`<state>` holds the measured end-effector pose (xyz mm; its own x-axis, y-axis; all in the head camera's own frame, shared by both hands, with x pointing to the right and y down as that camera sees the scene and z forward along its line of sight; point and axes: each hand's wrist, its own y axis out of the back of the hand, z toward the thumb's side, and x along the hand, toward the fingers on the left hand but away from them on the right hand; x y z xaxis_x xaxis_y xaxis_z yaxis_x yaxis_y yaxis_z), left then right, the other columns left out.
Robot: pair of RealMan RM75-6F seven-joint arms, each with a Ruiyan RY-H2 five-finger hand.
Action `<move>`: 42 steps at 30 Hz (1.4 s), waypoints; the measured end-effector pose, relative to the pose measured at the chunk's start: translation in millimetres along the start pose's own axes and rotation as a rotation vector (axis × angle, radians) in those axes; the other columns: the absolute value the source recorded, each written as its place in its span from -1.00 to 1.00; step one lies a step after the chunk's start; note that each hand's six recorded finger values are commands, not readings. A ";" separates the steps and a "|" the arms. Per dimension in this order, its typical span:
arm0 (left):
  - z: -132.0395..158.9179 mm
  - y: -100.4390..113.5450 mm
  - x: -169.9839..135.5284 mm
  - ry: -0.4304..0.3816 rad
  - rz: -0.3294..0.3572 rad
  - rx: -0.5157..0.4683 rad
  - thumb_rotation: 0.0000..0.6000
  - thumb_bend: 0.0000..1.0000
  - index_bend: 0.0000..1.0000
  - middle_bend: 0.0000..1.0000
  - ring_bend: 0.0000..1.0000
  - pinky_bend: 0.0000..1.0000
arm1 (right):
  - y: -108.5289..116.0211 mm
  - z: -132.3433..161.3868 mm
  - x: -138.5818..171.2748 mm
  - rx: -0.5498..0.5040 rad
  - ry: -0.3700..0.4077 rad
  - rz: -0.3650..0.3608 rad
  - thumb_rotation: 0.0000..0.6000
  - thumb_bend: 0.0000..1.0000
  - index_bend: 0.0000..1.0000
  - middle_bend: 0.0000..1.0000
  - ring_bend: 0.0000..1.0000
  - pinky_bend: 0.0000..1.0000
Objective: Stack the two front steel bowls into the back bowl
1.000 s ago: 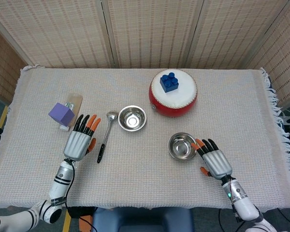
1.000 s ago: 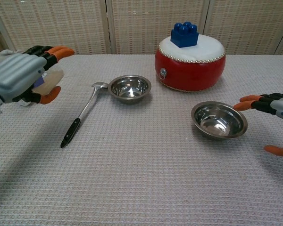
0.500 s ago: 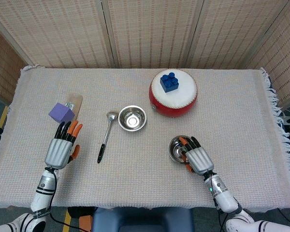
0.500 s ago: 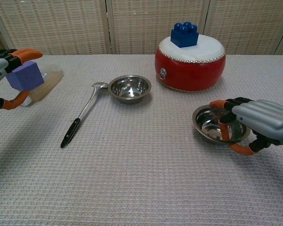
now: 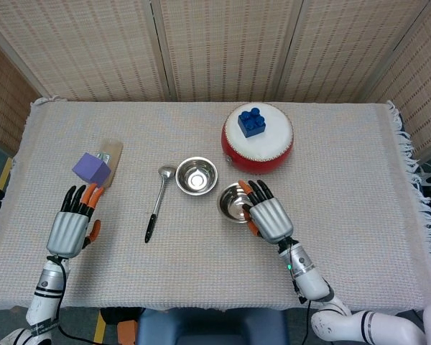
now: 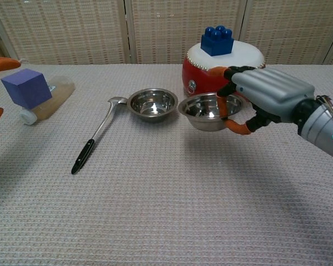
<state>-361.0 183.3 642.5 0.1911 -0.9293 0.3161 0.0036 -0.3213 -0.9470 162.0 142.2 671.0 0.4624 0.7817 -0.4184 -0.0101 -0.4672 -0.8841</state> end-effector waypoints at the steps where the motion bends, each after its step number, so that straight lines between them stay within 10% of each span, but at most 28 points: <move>1: -2.5 1.6 -0.5 0.005 0.001 0.001 1.00 -0.01 -1.00 -1.00 -1.00 -0.99 | 3.2 9.3 -11.5 0.009 0.008 -0.020 1.00 -0.21 0.24 -0.96 -1.00 -0.86; 18: -33.7 12.3 -1.2 0.078 -0.001 -0.003 1.00 -0.01 -1.00 -1.00 -1.00 -0.99 | -15.2 51.9 -134.0 0.064 -0.065 -0.079 1.00 -0.22 0.21 -0.91 -1.00 -0.78; 23: -43.7 7.3 -0.4 0.107 -0.019 0.000 1.00 -0.01 -1.00 -1.00 -1.00 -0.99 | -34.3 62.3 -149.3 0.023 -0.066 -0.045 1.00 -0.48 -0.92 -0.98 -1.00 -0.87; 25: -44.2 6.7 -1.2 0.110 -0.022 0.001 1.00 -0.01 -1.00 -1.00 -1.00 -0.99 | -44.1 62.5 -150.4 0.009 -0.062 -0.005 1.00 -0.70 -1.00 -1.00 -1.00 -0.96; 36: -31.9 14.4 -17.0 0.088 -0.015 -0.034 1.00 -0.01 -1.00 -1.00 -1.00 -0.98 | -18.6 52.7 -108.9 -0.083 0.008 0.005 1.00 -0.91 -1.00 -1.00 -1.00 -1.00; 42: -34.4 14.6 -45.2 0.111 -0.067 -0.036 1.00 -0.01 -1.00 -1.00 -1.00 -0.97 | 20.3 -15.0 -18.6 -0.004 -0.063 -0.011 1.00 -0.91 -1.00 -1.00 -1.00 -1.00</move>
<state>-403.3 214.4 616.3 0.0815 -0.9195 0.3845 -0.0231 -0.3874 -0.9216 166.5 112.0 663.9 0.4062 0.8113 -0.4206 -0.0019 -0.4595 -0.8882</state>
